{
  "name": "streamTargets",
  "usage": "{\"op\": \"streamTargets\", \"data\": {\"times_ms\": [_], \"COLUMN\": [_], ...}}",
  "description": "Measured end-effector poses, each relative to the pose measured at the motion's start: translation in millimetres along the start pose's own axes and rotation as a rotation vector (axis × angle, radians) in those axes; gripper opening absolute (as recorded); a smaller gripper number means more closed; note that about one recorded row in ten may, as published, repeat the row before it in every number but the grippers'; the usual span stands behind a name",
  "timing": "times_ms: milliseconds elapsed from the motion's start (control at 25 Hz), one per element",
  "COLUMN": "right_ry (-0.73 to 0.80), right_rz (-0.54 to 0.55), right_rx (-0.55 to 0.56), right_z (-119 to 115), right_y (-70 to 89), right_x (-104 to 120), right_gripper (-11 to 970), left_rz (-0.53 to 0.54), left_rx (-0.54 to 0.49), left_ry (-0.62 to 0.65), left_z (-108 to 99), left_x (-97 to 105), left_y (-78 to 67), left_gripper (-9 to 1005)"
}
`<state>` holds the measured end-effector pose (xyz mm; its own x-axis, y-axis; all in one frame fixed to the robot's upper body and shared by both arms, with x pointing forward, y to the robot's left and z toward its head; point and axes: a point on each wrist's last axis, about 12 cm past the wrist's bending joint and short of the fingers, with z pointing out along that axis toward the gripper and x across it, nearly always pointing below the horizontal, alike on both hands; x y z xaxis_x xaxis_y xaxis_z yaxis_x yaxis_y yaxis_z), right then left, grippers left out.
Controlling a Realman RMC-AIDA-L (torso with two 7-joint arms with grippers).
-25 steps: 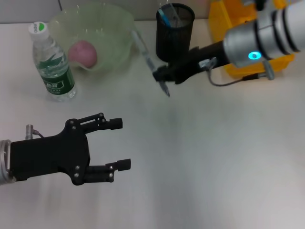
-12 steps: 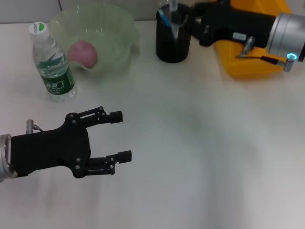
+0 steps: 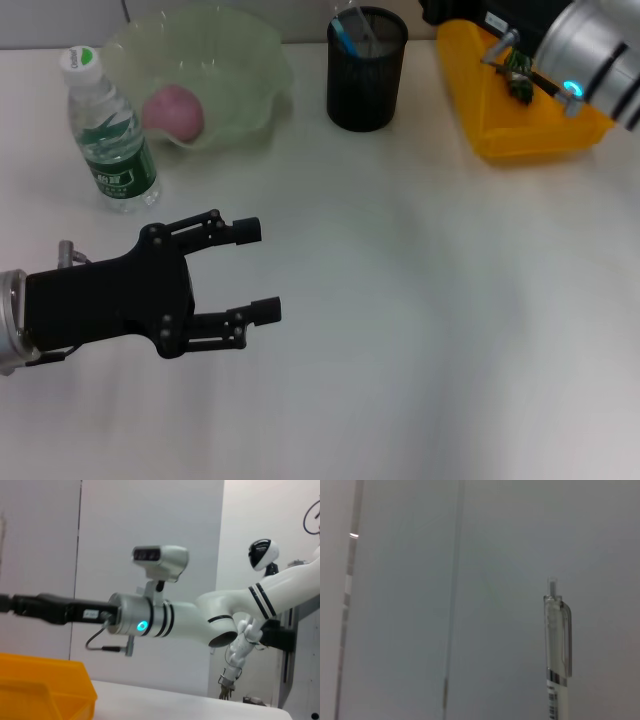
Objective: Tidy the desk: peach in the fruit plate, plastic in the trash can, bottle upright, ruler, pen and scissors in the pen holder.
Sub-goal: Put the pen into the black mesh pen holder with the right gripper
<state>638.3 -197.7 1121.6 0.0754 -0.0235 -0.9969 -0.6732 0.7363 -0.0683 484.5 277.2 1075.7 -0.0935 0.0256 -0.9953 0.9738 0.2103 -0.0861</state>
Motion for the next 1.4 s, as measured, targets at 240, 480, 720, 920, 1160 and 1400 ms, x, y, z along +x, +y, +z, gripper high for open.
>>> {"op": "streamTargets", "data": {"times_ms": [240, 480, 720, 920, 1160, 1400], "right_ry": [0.083, 0.17, 0.208, 0.222, 0.238, 0.254], "right_rz": [0.015, 0.03, 0.032, 0.034, 0.04, 0.037], "right_rx": [0.062, 0.1, 0.118, 0.126, 0.127, 0.138], "right_z": [23.6, 38.8, 42.8, 43.8, 43.6, 43.1], "right_y": [-3.0, -1.3, -1.3, -1.7, -0.4, -1.3], "right_x": [0.9, 6.7, 9.7, 10.9, 14.1, 16.2], "right_gripper": [116, 116, 116, 115, 115, 116], "left_rz": [-0.015, -0.023, -0.022, -0.022, -0.021, -0.022], "left_rx": [-0.004, -0.006, -0.004, 0.001, 0.014, 0.016], "left_ry": [-0.008, -0.02, -0.023, -0.026, -0.033, -0.033], "left_z": [1.3, 2.0, 2.1, 2.3, 2.6, 2.5], "left_x": [-1.6, -2.9, -3.3, -3.8, -4.8, -4.6], "left_y": [1.8, 2.1, 2.1, 1.7, 0.5, 0.0], "left_gripper": [829, 829, 829, 829, 829, 829]}}
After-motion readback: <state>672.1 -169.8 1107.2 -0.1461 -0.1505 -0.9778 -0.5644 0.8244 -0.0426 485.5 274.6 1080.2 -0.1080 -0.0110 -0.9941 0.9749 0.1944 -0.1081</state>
